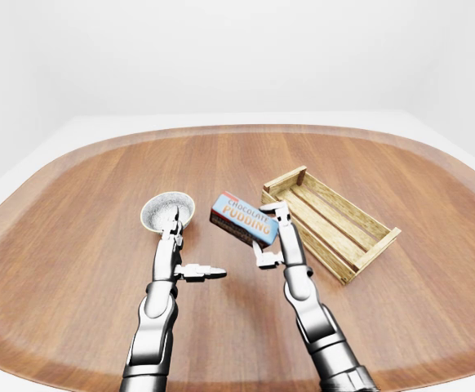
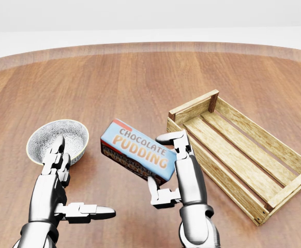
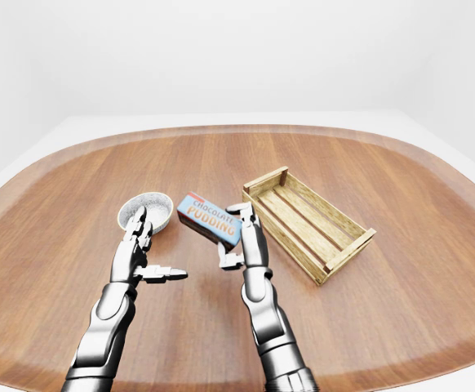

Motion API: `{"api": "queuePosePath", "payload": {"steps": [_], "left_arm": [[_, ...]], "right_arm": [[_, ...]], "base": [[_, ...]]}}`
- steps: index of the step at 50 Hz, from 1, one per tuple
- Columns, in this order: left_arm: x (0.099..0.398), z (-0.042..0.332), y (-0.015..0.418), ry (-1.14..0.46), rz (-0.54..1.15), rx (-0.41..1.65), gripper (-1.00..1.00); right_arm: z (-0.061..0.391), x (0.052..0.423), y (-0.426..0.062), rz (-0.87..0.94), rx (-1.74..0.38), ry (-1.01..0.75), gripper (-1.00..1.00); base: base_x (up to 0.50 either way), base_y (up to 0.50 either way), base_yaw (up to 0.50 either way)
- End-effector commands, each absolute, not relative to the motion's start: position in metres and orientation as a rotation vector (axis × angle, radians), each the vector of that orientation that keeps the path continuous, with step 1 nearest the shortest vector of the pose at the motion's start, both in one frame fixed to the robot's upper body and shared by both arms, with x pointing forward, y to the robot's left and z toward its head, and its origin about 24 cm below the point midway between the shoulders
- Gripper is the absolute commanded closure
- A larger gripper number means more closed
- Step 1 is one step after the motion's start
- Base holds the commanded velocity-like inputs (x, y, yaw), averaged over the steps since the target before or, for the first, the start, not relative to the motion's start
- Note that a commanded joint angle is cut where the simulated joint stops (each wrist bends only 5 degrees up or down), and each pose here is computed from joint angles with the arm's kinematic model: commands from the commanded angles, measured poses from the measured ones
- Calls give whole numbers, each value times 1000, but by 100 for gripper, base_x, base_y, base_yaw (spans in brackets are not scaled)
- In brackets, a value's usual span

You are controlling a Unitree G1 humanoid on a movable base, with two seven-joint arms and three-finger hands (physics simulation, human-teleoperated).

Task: Pick up the chocolate pudding and put it in the tray.

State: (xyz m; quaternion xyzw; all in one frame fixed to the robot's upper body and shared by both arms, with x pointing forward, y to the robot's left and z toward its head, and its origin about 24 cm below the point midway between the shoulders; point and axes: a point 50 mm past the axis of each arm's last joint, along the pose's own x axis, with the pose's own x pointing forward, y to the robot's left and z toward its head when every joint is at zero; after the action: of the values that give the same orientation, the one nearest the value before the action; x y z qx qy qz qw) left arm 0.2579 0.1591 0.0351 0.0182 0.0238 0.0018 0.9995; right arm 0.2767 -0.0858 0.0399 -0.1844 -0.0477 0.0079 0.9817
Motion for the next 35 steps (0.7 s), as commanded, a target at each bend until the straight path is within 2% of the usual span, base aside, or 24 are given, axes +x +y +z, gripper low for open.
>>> {"api": "queuePosePath", "payload": {"steps": [1, 4, 5, 8, 13, 16, 19, 27, 29, 35], "left_arm": [[258, 35, 159, 52, 2, 33, -100], [258, 34, 159, 52, 2, 32, -100], [259, 34, 159, 52, 2, 32, -100], [259, 34, 159, 52, 2, 32, -100], [258, 35, 159, 51, 1, 32, -100], [258, 35, 159, 50, -1, 33, -100], [258, 34, 159, 50, -1, 33, -100], [257, 34, 159, 49, -5, 35, -100], [257, 34, 159, 50, -5, 35, -100], [257, 34, 158, 49, -6, 36, -100]], "right_arm": [[85, 305, -84, 6, -332, -242, 100], [100, 311, -82, 12, -326, -288, 100], [86, 317, -84, -5, -349, -230, 100], [90, 333, -84, -14, -357, -214, 100], [126, 356, -81, -13, -333, -292, 100], [117, 369, -83, -40, -376, -223, 100], [136, 377, -80, -35, -378, -265, 100], [134, 400, -87, -78, -445, -151, 100], [152, 405, -86, -73, -422, -184, 100], [159, 414, -92, -104, -444, -142, 100]], "base": [[0, 0, 0], [0, 0, 0], [0, 0, 0], [0, 0, 0], [0, 0, 0], [0, 0, 0], [0, 0, 0], [0, 0, 0], [0, 0, 0], [0, 0, 0]]}}
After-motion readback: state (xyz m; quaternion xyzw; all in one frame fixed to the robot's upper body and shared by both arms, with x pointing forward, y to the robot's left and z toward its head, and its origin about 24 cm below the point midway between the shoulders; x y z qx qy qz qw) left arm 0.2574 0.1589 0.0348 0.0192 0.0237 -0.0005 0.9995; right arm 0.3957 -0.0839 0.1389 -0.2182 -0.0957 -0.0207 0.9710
